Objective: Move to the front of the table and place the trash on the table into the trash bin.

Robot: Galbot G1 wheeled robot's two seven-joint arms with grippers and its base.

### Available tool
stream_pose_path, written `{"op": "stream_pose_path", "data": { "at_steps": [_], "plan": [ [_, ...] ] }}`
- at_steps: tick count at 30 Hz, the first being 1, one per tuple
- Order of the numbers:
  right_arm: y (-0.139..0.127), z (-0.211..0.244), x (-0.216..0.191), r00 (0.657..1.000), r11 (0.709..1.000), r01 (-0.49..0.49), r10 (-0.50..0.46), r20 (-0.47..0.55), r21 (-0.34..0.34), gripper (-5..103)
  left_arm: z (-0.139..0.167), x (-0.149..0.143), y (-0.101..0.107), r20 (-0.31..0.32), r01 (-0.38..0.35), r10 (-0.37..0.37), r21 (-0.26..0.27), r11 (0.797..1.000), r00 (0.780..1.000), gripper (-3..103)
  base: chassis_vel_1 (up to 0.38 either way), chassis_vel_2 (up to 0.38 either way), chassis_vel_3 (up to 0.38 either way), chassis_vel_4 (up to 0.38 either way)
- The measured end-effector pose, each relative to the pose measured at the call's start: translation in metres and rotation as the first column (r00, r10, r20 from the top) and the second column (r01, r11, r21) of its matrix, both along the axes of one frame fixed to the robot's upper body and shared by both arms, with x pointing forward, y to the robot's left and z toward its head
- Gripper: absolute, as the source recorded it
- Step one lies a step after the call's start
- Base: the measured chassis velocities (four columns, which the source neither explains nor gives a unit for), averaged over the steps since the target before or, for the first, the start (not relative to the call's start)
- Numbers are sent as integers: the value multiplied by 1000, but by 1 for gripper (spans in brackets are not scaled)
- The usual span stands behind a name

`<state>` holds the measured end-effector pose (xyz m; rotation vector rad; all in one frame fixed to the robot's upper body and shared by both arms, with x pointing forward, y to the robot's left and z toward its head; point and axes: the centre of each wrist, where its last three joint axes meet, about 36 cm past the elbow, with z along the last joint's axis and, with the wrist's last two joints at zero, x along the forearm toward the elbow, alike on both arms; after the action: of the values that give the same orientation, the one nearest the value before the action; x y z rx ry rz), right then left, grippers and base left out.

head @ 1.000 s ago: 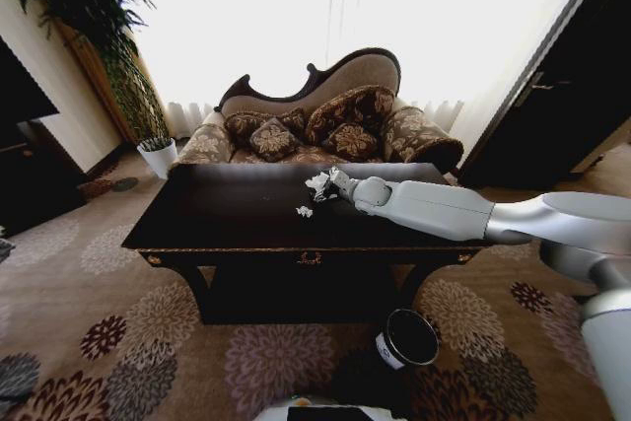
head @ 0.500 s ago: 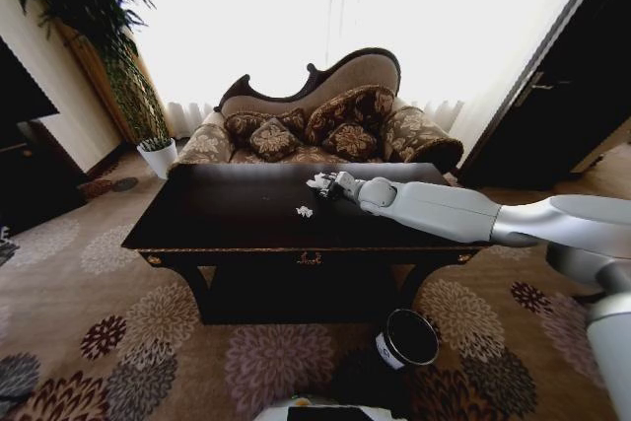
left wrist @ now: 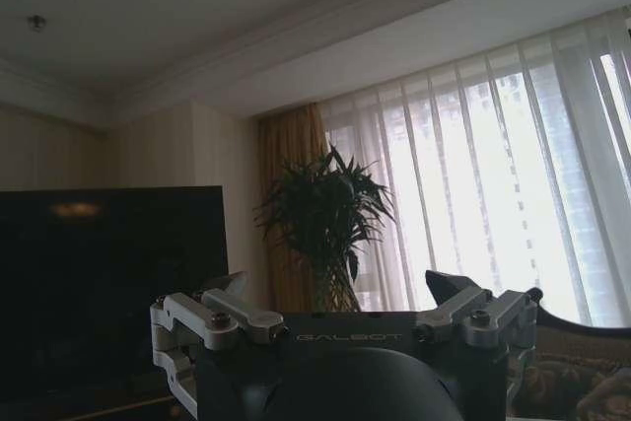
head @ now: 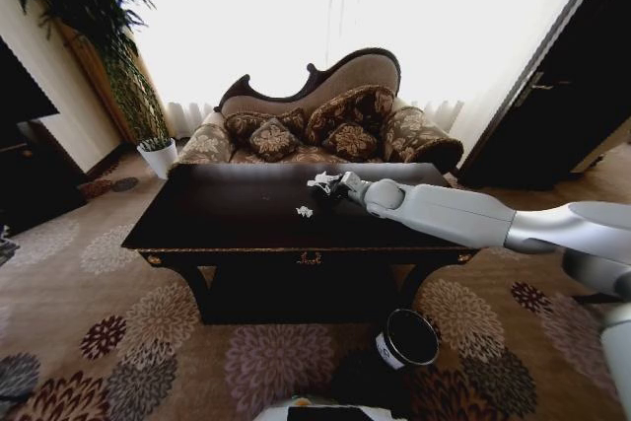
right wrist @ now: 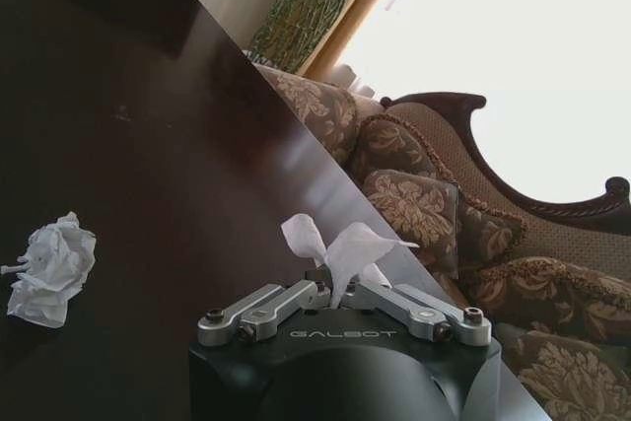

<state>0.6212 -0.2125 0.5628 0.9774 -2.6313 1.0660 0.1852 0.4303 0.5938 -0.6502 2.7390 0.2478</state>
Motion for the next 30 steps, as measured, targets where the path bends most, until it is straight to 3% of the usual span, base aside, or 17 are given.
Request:
{"op": "stream_pose_path", "data": {
  "at_steps": [9, 11, 20, 23, 25, 28, 30],
  "plan": [
    [-29, 6, -15, 1000, 998, 7, -8, 11, 56, 0, -2, 3, -1, -3, 10, -10, -9, 1000, 1000, 100, 0, 0, 0, 0],
    [-45, 10, -27, 1000, 996, 28, -29, 8, 88, 0, -3, 6, 2, -6, 13, -13, -8, 1000, 1000, 100, 0, 0, 0, 0],
    [-77, 30, -74, 996, 973, 88, -81, -42, 213, 0, -7, 12, 1, -5, 29, -29, -22, 999, 1000, 100, 0, 0, 0, 0],
    [-88, 40, -110, 986, 935, 156, -130, -101, 318, 0, -8, 15, -1, -2, 39, -39, -28, 999, 999, 100, 0, 0, 0, 0],
    [-91, 40, -118, 983, 925, 173, -141, -117, 337, 0, -8, 16, -1, -1, 40, -40, -29, 999, 999, 100, 0, 0, 0, 0],
    [-107, 43, -149, 971, 883, 230, -182, -154, 409, 0, -10, 18, -2, 0, 49, -49, -35, 998, 999, 100, 0, 0, 0, 0],
    [-110, 42, -156, 969, 878, 239, -189, -158, 415, 0, -10, 19, -2, 0, 51, -51, -36, 998, 999, 100, 0, 0, 0, 0]
  ]
}}
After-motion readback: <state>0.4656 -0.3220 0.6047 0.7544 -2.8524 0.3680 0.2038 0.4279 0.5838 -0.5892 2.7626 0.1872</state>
